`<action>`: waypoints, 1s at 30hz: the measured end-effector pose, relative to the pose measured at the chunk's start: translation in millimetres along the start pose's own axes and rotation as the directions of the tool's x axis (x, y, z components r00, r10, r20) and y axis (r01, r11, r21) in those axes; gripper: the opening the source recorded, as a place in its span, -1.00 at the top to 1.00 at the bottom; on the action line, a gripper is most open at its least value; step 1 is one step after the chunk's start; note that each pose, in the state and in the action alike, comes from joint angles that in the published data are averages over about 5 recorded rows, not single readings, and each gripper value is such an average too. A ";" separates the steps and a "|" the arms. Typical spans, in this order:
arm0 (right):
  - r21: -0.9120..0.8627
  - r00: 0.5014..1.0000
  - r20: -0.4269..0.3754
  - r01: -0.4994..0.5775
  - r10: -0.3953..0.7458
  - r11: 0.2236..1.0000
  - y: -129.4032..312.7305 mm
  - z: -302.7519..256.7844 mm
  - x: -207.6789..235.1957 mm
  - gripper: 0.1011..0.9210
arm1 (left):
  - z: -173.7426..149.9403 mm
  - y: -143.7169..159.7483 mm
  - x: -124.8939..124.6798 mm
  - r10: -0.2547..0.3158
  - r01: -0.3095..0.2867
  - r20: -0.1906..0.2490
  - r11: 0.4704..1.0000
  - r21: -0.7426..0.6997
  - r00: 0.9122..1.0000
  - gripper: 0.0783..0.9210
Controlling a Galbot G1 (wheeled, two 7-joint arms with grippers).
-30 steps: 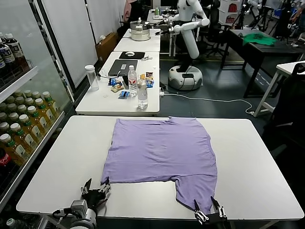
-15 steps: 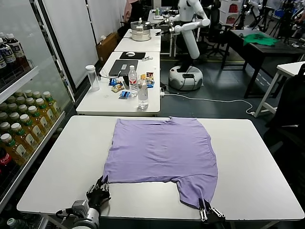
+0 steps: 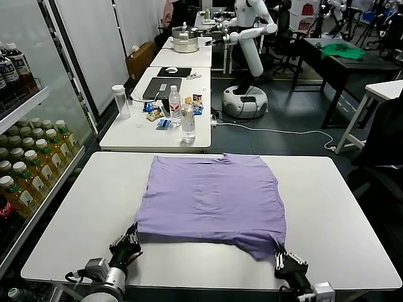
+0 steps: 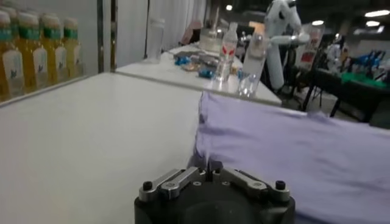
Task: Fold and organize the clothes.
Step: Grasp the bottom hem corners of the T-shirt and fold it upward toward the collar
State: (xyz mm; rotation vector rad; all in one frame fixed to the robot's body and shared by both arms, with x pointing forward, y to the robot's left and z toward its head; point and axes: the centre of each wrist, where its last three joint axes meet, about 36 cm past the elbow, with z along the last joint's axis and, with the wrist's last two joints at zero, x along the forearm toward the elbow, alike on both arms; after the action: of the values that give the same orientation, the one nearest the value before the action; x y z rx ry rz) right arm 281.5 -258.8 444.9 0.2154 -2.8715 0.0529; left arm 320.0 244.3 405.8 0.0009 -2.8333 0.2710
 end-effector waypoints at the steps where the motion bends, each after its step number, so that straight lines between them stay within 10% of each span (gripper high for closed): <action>1: 0.003 1.000 0.008 -0.001 0.001 1.000 -2.1 -2.1 -5.0 0.94 | -2.4 -0.2 -1.2 0.006 -0.006 0.006 1.000 0.002 1.000 0.96; 30: 0.152 0.996 0.057 0.053 -0.062 0.987 -13.2 -33.9 -168.7 0.90 | -13.5 4.7 -107.4 0.015 -0.012 0.019 0.993 -0.121 1.000 0.92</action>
State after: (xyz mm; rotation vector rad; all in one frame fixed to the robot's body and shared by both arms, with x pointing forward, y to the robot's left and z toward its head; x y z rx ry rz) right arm 453.3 -246.0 433.9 0.3344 -2.9224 0.2572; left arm 426.5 248.5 386.5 -0.0412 -2.8660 0.1023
